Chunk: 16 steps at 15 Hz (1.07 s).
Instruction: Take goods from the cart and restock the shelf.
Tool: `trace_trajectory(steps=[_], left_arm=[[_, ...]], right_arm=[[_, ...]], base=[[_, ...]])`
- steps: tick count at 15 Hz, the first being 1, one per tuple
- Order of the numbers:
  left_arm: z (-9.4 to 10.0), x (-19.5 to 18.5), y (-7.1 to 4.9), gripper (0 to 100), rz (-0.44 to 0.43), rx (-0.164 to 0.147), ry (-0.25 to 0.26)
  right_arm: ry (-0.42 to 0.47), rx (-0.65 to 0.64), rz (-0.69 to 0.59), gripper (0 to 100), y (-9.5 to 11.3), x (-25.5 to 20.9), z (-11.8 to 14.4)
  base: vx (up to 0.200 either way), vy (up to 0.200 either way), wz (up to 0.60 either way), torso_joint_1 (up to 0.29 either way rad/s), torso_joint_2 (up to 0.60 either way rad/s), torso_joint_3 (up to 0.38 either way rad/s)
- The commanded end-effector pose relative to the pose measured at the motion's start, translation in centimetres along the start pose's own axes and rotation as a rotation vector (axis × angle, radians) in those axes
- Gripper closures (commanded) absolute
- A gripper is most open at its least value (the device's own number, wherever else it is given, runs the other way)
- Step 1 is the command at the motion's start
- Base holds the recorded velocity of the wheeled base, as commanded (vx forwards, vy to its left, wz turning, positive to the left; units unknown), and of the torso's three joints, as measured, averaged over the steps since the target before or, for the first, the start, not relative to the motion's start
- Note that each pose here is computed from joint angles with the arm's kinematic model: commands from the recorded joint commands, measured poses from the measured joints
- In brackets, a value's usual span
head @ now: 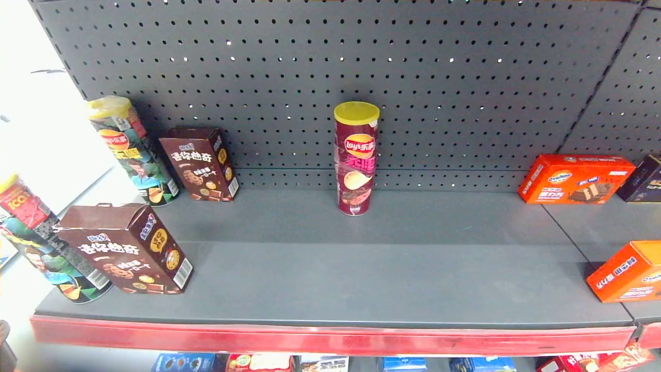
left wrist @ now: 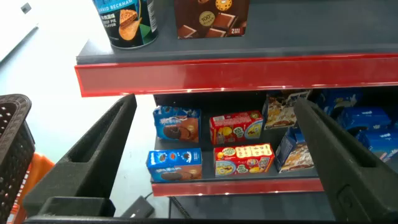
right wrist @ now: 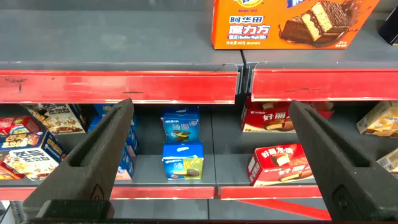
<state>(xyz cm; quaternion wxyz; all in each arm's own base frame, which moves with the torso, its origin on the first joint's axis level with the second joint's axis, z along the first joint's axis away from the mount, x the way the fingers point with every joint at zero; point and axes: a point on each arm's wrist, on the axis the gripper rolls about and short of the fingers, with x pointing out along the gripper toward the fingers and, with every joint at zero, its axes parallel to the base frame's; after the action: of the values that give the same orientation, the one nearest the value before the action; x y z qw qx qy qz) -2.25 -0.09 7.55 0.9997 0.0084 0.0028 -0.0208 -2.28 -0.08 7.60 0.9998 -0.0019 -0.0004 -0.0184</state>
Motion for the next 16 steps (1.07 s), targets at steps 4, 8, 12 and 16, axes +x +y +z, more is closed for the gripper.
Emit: trace_trajectory(steps=[4,8,12,16], left_arm=[[-0.01,0.0,0.0,0,0.0,0.0,0.0],[0.01,0.0,0.0,0,0.002,0.0,-0.001],[0.01,0.0,0.0,0,0.002,0.0,-0.001],[0.01,0.0,0.0,0,0.002,0.0,-0.001]], right_arm=[[0.001,-0.001,0.0,0,0.0,0.01,0.01],[0.001,0.001,-0.002,0,0.0,0.01,0.01],[0.001,0.001,-0.002,0,0.0,0.01,0.01],[0.001,0.005,-0.003,0,-0.01,0.02,-0.01]], base=[[0.0,0.0,0.0,0.0,0.0,0.0],[0.0,0.0,0.45,-0.001,0.0,0.001],[0.0,0.0,0.6,0.007,0.0,0.004],[0.0,0.0,0.6,0.004,0.0,0.001]])
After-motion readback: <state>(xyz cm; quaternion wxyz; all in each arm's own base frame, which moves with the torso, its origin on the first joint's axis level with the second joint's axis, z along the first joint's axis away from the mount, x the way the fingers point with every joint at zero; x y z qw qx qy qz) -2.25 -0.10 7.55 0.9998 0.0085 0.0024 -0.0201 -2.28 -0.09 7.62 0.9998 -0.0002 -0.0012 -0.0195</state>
